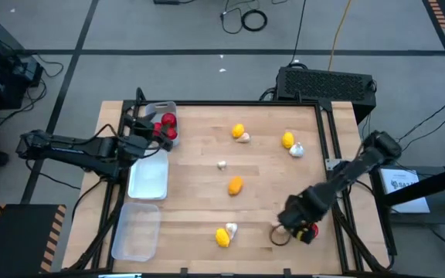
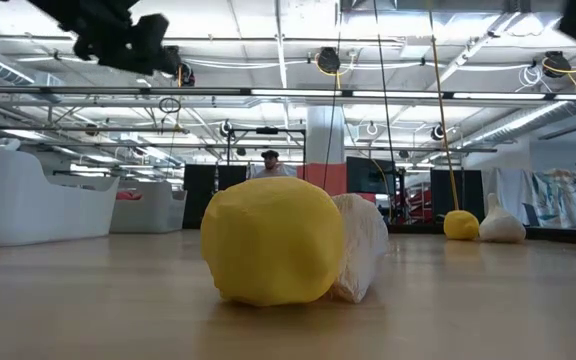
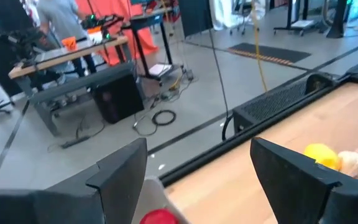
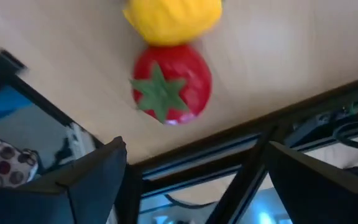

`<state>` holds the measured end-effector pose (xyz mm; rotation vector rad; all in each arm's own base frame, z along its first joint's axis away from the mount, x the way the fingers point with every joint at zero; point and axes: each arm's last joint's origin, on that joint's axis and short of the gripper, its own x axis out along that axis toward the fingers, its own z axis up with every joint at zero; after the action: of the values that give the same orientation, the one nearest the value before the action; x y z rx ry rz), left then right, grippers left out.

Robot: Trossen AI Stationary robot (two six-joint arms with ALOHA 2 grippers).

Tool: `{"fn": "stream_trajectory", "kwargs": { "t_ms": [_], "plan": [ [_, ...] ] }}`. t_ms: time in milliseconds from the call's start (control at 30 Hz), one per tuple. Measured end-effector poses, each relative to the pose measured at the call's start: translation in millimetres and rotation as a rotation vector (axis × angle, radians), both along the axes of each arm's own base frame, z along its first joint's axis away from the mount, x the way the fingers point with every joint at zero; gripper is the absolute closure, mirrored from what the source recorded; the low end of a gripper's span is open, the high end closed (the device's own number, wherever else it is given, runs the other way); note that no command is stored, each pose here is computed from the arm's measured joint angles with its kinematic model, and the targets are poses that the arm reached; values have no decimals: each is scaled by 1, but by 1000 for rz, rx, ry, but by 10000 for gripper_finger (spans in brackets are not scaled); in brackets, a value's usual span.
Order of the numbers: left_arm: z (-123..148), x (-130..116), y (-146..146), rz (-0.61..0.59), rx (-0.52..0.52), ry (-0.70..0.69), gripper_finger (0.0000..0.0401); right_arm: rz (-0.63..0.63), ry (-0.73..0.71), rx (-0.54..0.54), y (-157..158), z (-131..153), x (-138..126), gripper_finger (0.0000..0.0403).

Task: Sort produce into baskets
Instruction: Put the tomato into the gray bin

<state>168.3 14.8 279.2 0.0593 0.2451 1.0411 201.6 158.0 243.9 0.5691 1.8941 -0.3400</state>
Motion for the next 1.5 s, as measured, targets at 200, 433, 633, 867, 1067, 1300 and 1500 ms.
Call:
{"fn": "stream_trajectory", "kwargs": {
  "t_ms": [200,433,633,867,1067,1300,1500],
  "plan": [
    [1,19,2,-18,56,16,108,62,14,18,9,-20,-20,35],
    [-5,36,19,-49,48,30,108,67,1,88,15,-21,-19,35],
    [-15,45,30,-92,16,70,108,137,-19,107,17,-21,-21,35],
    [-17,51,34,-234,-45,26,108,202,-99,85,23,-22,-22,35],
    [-10,63,29,-499,-64,-99,108,158,-113,92,31,-22,-24,35],
    [-14,80,28,-612,-57,-167,108,195,-122,100,37,-22,-29,35],
    [-18,89,28,-625,-42,-203,108,211,-115,94,42,-22,-35,35]
  ]
}}
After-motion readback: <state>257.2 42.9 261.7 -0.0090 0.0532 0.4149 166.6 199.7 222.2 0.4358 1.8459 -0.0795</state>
